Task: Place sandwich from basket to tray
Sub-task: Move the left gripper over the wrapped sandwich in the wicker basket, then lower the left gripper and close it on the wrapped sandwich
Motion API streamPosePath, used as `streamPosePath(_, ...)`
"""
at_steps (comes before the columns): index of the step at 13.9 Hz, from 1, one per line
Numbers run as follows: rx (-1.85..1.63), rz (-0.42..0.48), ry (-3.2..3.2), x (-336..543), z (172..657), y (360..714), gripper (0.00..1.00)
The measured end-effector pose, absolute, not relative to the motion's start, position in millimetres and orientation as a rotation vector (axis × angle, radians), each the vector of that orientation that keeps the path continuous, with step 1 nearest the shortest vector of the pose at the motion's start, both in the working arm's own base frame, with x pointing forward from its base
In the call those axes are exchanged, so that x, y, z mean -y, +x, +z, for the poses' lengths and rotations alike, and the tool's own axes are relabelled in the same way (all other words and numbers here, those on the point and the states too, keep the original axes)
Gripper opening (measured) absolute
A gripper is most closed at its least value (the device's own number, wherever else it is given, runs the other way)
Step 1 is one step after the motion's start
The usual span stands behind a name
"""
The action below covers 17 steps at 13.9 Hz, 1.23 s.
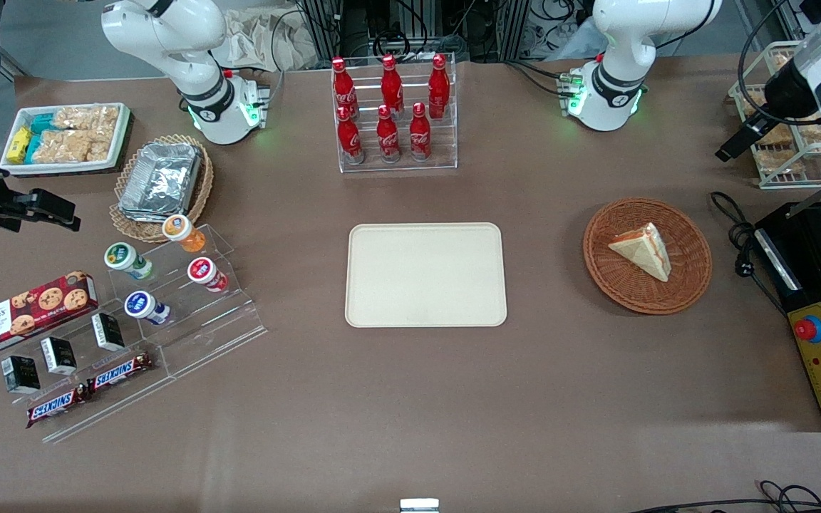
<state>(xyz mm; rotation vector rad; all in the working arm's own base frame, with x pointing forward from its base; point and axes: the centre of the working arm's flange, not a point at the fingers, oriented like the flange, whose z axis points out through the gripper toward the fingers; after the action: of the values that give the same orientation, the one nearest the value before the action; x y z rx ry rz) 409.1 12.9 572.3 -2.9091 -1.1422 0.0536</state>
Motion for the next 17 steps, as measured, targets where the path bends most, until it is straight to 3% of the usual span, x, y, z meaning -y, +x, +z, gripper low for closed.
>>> streamPosePath(4,1.219,0.039,-2.879,-11.8,541.4,413.7,1.00)
streamPosePath(10,1.281,0.068,-2.843,-12.0,403.1,415.4,1.00)
streamPosePath(17,1.288,0.070,-2.835,13.1,299.6,446.9,1.00)
